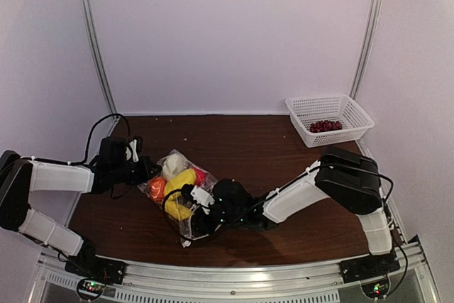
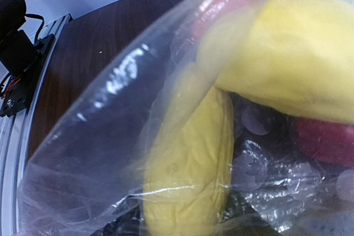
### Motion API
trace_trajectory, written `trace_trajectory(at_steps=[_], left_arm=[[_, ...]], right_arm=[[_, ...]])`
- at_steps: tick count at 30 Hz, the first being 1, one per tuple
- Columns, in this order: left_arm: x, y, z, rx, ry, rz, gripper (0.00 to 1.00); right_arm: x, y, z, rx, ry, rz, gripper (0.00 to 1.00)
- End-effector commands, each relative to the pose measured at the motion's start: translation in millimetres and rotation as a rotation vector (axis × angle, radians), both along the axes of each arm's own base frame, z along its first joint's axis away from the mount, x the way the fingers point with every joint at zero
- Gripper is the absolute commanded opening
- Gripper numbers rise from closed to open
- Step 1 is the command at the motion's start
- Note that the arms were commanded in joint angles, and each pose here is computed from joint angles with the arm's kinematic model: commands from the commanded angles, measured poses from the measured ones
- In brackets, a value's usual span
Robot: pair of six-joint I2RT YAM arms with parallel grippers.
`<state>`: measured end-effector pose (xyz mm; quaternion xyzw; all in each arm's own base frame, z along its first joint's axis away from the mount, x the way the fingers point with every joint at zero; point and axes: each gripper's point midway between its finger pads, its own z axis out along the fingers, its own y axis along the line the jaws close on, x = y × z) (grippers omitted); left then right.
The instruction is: Open the zip-top bag and remove the fake food
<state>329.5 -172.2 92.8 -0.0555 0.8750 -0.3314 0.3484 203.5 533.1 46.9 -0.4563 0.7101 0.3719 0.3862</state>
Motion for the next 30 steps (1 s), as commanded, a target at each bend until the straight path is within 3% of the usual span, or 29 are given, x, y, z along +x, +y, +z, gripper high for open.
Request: trace_trajectory(at_steps=[1, 5, 9, 30], left_arm=[[-6.5, 3.2, -10.7, 0.007, 0.028, 0.001, 0.0], [-5.6, 5.0, -10.3, 0.015, 0.026, 0.01, 0.0], [-3.5, 8.6, -10.1, 0.027, 0.021, 0.028, 0.0], [9.1, 17.7, -9.6, 0.054, 0.022, 0.05, 0.0]], right_arm=[[3.1, -5.1, -25.0, -0.075, 0.0, -0.032, 0.51], [-1.0, -13.9, -16.4, -0.06, 0.0, -0.033, 0.32], [-4.4, -30.1, -2.8, -0.048, -0.005, -0.05, 0.24], [-45.0, -148.0, 16.7, -0.144, 0.02, -0.09, 0.2]])
